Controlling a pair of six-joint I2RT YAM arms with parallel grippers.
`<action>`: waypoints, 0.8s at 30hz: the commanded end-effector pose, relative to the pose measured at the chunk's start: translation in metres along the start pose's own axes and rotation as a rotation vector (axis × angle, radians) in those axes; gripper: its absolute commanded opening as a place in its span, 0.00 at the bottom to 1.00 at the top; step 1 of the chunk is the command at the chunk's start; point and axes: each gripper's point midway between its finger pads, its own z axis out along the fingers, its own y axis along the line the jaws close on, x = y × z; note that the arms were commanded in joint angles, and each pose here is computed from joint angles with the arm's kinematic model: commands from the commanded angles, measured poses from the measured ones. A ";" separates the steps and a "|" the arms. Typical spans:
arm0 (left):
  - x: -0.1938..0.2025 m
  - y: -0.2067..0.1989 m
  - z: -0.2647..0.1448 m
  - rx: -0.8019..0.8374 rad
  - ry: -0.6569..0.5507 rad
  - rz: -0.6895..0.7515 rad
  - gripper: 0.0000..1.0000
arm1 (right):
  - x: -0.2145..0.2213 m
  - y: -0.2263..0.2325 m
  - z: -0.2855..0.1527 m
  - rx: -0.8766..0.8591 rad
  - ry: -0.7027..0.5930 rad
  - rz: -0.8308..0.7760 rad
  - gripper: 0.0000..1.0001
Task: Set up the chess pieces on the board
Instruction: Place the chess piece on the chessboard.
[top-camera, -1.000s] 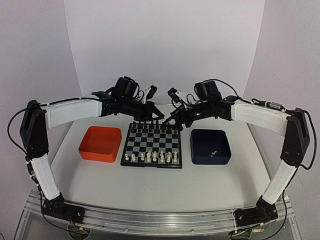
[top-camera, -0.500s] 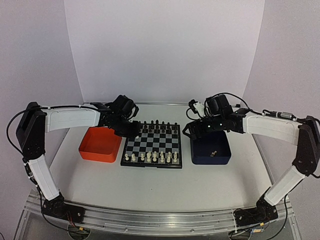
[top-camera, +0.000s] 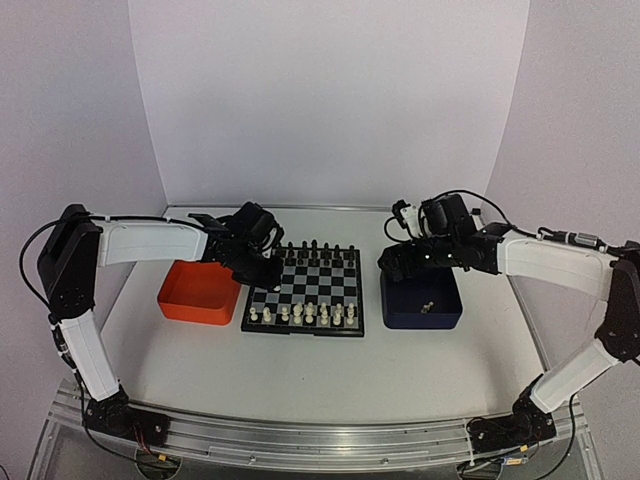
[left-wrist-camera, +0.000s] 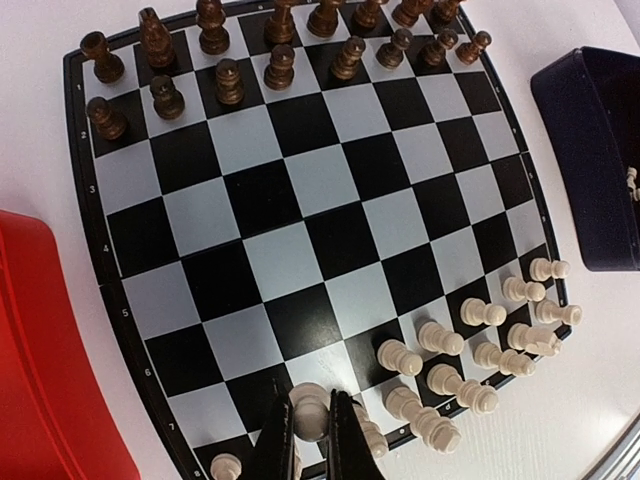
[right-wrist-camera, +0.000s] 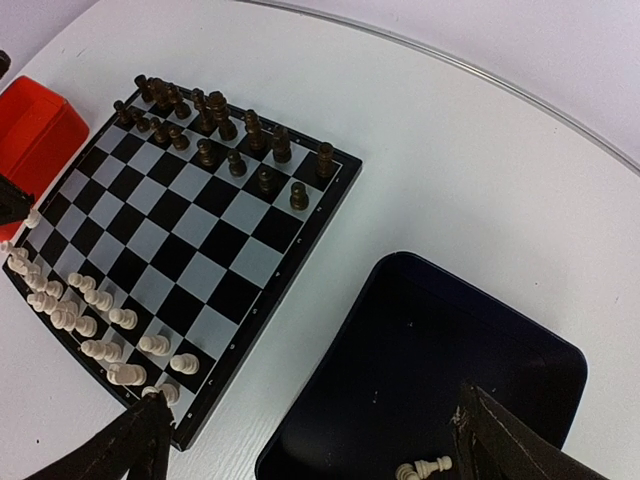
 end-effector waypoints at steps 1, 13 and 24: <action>0.006 -0.007 0.011 0.017 0.004 0.011 0.00 | -0.011 -0.006 -0.015 0.025 -0.058 0.030 0.94; 0.022 -0.017 0.024 0.028 0.043 0.016 0.00 | -0.008 -0.007 -0.017 0.030 -0.057 0.026 0.94; 0.028 -0.010 0.034 -0.012 0.052 0.015 0.00 | -0.007 -0.007 -0.019 0.031 -0.061 0.016 0.94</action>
